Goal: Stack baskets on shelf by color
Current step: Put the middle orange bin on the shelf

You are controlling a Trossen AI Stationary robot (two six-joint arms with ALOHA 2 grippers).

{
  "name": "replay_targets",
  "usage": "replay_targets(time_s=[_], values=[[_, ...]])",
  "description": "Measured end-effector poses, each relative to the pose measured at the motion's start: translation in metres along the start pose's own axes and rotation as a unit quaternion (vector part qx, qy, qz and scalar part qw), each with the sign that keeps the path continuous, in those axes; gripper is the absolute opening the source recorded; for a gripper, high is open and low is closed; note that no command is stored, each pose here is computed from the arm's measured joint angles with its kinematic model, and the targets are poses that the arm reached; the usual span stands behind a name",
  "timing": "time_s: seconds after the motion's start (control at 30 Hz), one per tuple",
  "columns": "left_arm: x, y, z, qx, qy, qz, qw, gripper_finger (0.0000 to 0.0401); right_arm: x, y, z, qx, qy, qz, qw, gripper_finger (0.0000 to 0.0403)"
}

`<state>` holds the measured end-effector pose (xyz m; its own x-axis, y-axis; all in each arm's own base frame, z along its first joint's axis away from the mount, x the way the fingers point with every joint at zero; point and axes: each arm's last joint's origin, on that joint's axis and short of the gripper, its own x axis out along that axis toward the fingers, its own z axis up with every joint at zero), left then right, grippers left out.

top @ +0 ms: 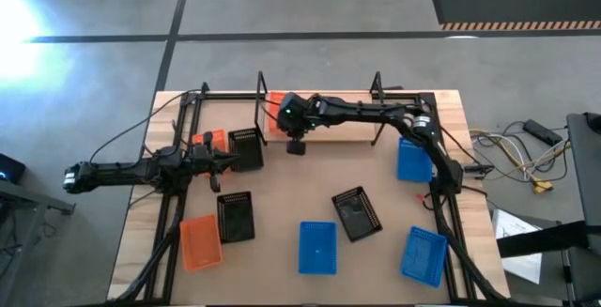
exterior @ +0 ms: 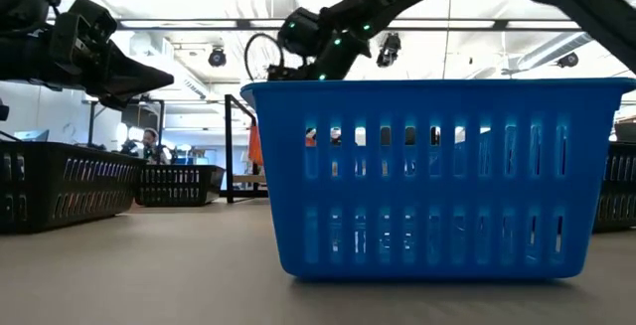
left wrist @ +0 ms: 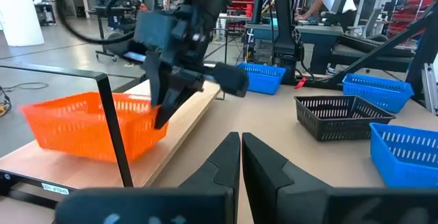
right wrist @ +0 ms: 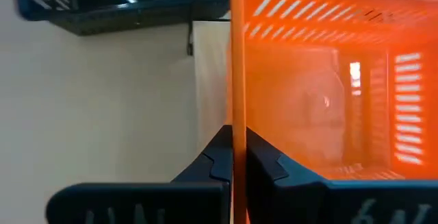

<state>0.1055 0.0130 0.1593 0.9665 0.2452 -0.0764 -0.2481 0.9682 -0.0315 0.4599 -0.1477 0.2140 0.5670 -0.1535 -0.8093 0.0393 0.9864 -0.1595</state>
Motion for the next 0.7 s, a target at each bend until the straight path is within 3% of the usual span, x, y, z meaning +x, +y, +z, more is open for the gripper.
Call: replay_targets(time_s=[0.2,0.4,0.7], values=[[0.0,0.0,0.0,0.0,0.0,0.0,1.0,0.0,0.0,0.002,0.013,-0.005,0.017,0.009,1.0,0.0008],[0.0,0.0,0.0,0.0,0.0,0.0,1.0,0.0,-0.016,0.004,0.005,-0.003,0.059,0.02,0.998,0.0008],[0.0,0.0,0.0,0.0,0.0,0.0,1.0,0.0,-0.063,0.016,-0.044,0.009,0.129,0.017,0.992,0.0008]])
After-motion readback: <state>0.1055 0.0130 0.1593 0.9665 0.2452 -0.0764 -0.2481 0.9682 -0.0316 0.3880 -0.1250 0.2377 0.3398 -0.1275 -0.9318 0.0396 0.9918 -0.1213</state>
